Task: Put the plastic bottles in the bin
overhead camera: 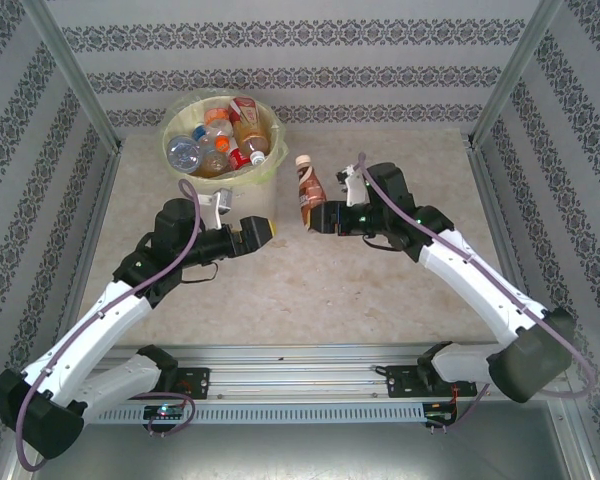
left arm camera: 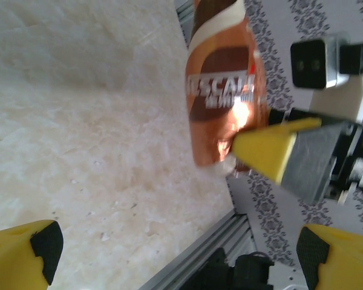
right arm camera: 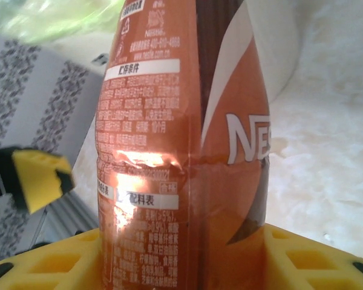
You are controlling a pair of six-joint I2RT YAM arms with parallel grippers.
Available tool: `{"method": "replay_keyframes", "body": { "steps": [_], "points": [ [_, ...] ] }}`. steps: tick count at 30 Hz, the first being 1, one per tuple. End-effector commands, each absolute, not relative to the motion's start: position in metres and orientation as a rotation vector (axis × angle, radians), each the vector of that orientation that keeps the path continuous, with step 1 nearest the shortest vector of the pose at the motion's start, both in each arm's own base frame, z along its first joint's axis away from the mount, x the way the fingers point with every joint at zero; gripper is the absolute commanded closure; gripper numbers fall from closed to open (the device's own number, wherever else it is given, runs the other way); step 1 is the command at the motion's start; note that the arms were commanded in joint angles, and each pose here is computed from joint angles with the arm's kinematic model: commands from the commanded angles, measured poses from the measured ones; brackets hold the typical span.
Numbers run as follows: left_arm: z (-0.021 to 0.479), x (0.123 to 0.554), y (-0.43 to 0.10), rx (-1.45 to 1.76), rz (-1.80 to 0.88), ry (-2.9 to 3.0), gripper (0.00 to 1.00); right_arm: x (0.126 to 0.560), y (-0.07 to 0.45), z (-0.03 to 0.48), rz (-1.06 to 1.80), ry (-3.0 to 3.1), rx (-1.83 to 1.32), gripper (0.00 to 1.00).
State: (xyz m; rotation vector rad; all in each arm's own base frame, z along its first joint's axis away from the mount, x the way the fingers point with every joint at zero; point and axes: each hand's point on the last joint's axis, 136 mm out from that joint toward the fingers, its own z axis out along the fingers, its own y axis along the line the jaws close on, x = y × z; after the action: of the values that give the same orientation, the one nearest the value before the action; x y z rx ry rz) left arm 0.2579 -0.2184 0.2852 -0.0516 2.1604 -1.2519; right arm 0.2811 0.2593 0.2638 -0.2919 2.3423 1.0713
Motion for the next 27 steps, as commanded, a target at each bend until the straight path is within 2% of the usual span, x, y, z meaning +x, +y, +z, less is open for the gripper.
{"method": "replay_keyframes", "body": {
  "steps": [1, 10, 21, 24, 27],
  "points": [
    [0.326, 0.266, -0.228, -0.07, -1.351, 2.024, 0.0, 0.259, 0.267, 0.266, 1.082, 2.339, -0.385, 0.45],
    [0.33, 0.277, -0.234, -0.129, -1.323, 2.071, 0.0, 0.233, 0.286, 0.274, 1.051, 2.322, -0.511, 0.44],
    [0.318, 0.278, -0.249, -0.162, -1.292, 2.192, 0.0, 0.223, 0.292, 0.288, 0.964, 2.282, -0.58, 0.45],
    [0.314, 0.277, -0.252, -0.169, -1.279, 2.221, 0.03, 0.222, 0.294, 0.291, 0.963, 2.275, -0.588, 0.45],
    [0.31, 0.277, -0.256, -0.18, -1.279, 2.249, 0.12, 0.221, 0.295, 0.293, 0.949, 2.27, -0.596, 0.45]
  ]
}}
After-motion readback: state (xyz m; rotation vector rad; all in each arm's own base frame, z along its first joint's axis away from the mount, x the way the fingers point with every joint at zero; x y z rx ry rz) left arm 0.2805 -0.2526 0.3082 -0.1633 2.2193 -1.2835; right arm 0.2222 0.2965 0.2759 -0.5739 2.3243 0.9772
